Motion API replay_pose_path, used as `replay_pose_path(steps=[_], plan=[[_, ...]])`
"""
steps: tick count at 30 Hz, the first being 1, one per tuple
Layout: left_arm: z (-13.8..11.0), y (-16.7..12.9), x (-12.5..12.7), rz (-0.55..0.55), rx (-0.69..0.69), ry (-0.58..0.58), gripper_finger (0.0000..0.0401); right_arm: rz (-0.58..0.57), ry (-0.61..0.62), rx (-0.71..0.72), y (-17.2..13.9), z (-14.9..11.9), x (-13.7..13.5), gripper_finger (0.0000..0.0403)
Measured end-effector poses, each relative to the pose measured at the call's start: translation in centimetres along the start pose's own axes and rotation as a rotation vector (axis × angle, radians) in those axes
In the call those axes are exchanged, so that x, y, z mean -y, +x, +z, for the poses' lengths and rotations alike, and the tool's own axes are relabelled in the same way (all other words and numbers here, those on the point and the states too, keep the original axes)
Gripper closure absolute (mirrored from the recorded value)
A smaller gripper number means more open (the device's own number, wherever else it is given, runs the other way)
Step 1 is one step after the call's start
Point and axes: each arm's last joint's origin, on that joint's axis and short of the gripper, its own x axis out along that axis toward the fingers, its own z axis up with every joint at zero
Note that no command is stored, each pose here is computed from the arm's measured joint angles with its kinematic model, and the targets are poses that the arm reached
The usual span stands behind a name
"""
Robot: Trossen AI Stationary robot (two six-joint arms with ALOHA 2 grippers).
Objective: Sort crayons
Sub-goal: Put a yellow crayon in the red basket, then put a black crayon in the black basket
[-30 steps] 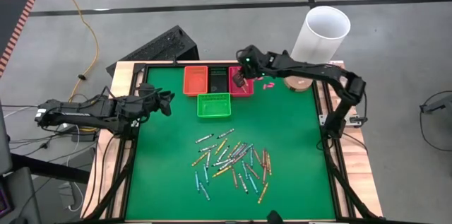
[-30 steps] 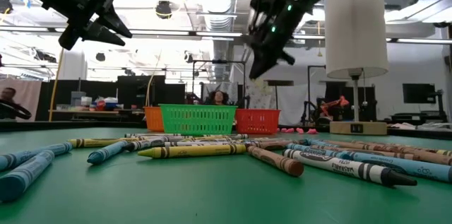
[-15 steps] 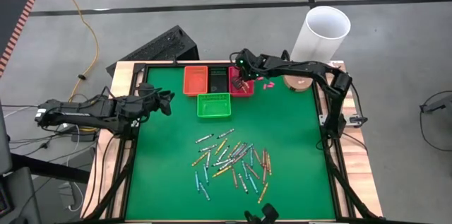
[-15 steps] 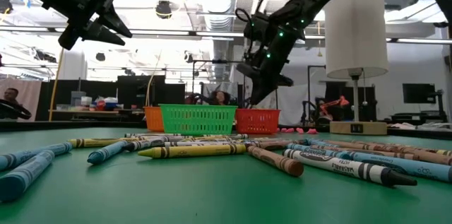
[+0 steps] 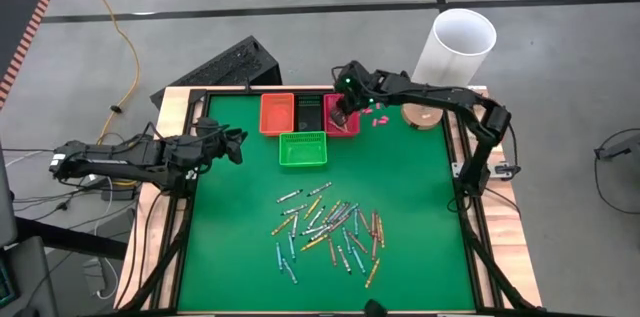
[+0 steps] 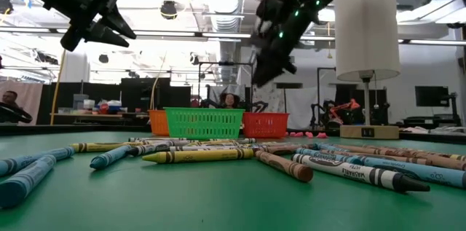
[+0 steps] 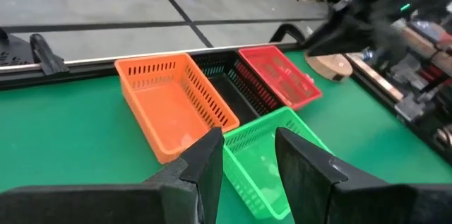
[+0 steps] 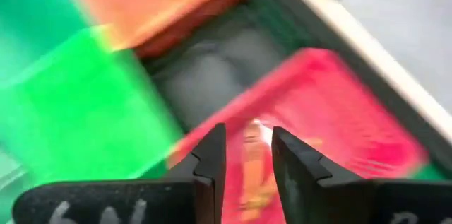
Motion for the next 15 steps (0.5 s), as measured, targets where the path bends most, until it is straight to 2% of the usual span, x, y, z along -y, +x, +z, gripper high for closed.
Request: replay_pose_path(steps=[3,5,10,15], plan=[[-0.1,0.0,0.1,-0.027,-0.021,0.026,0.0282,0.234,-0.167,-0.037,-0.6,-0.5,-2.7,0.0292],[-0.1,0.0,0.1,-0.039,-0.03,0.038,0.0282,0.335,-0.268,-0.065,-0.7,-1.1,-4.8,0.0292],[-0.1,0.0,0.1,-0.04,-0.03,0.042,0.0282,0.433,-0.507,-0.106,0.3,-3.0,-9.7,0.0292],[-0.1,0.0,0.1,-0.04,-0.03,0.042,0.0282,0.419,-0.72,-0.12,1.7,-4.9,-13.3,0.0292]])
